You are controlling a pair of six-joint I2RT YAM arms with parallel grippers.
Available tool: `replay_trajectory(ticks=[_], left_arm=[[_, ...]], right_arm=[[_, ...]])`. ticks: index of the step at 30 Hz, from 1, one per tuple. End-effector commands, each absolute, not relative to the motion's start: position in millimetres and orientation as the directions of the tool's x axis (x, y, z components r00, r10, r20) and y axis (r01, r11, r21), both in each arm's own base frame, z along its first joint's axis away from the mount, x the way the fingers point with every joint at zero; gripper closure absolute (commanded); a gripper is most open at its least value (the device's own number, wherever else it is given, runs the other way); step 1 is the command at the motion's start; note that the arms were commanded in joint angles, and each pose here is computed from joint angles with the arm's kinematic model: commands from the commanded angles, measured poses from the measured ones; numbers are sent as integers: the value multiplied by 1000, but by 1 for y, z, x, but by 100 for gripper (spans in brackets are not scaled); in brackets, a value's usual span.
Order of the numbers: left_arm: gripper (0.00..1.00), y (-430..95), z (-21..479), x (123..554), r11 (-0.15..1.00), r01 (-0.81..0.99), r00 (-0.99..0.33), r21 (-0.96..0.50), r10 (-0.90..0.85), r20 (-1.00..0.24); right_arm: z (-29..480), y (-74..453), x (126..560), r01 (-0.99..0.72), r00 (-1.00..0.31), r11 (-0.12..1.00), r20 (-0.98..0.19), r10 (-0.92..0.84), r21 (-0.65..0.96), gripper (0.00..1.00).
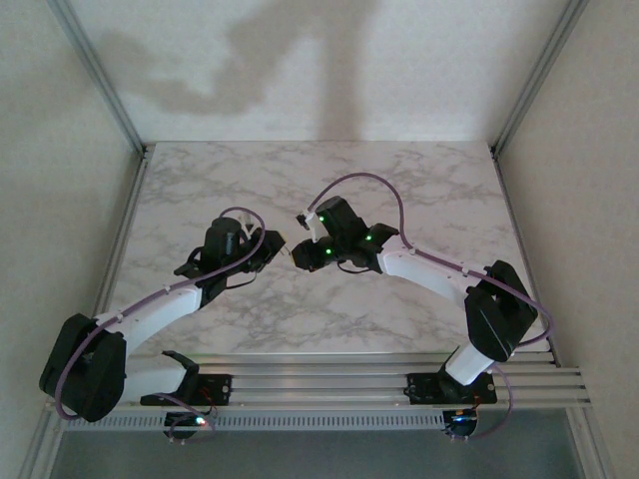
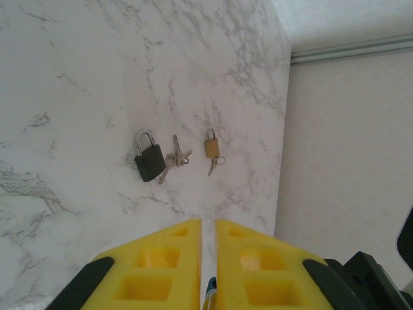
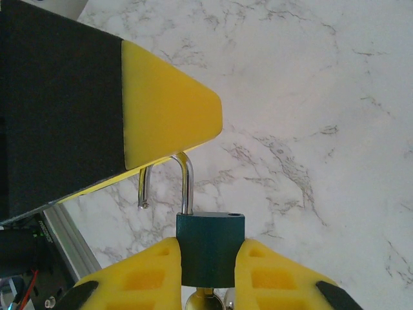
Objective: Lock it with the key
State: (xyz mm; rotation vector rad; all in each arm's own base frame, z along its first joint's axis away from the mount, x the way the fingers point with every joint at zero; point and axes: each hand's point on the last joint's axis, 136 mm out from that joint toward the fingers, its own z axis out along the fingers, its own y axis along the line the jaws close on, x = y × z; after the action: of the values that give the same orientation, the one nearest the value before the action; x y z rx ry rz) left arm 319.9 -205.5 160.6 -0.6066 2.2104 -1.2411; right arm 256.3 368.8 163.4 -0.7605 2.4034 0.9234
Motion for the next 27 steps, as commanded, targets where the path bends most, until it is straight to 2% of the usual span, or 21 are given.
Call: replay_trajectory(ticks=[1, 9, 13, 27], left_arm=[[89, -209, 158, 314, 476, -109, -776, -873, -589, -225], [91, -211, 159, 313, 469, -104, -780, -877, -585, -220], [100, -212, 160, 313, 466, -101, -781, -879, -585, -220], [100, -205, 159, 311, 459, -110, -760, -882, -610, -223]], right_arm=[[175, 376, 256, -643, -738, 599, -597, -316, 478, 82], [174, 380, 253, -643, -741, 590, -593, -317, 488, 83], [172, 384, 252, -645, -743, 583, -586, -325, 494, 83], [169, 386, 248, -648, -744, 574, -575, -340, 500, 80]])
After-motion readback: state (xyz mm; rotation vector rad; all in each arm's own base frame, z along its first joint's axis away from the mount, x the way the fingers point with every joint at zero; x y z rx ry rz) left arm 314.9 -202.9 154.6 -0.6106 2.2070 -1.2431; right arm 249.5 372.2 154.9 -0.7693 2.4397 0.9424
